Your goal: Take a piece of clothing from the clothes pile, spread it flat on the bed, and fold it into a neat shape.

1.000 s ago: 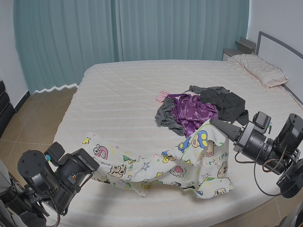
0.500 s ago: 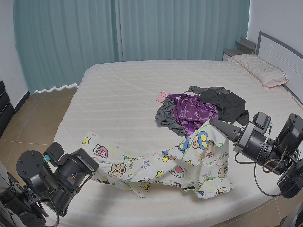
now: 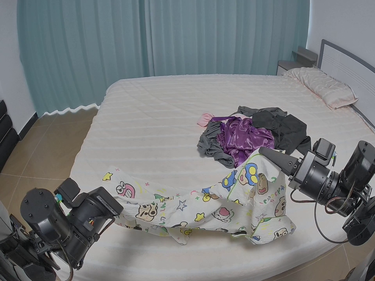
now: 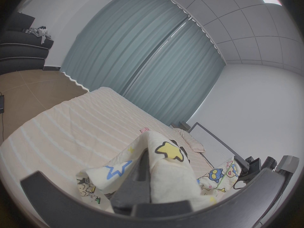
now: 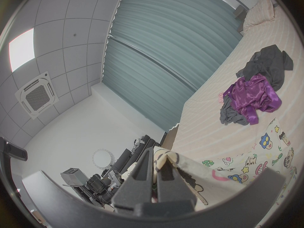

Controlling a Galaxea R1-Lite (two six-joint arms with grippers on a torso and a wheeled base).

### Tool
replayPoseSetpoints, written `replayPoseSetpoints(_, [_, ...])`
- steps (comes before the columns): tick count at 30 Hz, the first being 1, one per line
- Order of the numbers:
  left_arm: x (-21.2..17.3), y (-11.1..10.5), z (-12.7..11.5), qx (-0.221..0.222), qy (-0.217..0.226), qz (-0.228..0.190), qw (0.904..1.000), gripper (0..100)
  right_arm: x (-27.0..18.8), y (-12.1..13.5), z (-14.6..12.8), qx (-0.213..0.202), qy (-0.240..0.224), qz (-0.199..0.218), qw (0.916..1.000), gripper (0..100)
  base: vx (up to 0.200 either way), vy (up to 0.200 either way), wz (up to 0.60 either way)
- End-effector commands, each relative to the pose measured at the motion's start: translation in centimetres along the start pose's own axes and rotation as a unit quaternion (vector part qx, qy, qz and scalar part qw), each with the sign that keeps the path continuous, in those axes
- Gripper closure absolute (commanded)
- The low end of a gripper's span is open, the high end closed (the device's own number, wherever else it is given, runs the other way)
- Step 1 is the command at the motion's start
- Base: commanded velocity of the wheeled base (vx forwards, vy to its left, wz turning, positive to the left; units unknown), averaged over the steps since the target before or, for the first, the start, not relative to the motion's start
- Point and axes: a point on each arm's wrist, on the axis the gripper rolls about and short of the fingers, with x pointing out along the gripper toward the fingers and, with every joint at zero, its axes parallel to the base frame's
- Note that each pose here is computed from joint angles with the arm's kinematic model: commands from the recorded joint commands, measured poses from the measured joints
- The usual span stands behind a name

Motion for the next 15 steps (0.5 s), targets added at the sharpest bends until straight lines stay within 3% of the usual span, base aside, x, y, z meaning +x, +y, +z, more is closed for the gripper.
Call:
replayPoseSetpoints(1, [-0.06,-0.11,0.06,-0.003,-0.004,-0.004,1.0000,100,0.02,-0.01,-0.02,0.000,0.001,0.000,1.0000,100,0.000,0.000,0.00])
replayPoseSetpoints(15, [-0.08,-0.09,-0.01,-0.002,-0.002,-0.004,1.0000,100,-0.04,0.09,0.04,0.000,-0.001,0.002,1.0000,100,0.000,0.000,0.00])
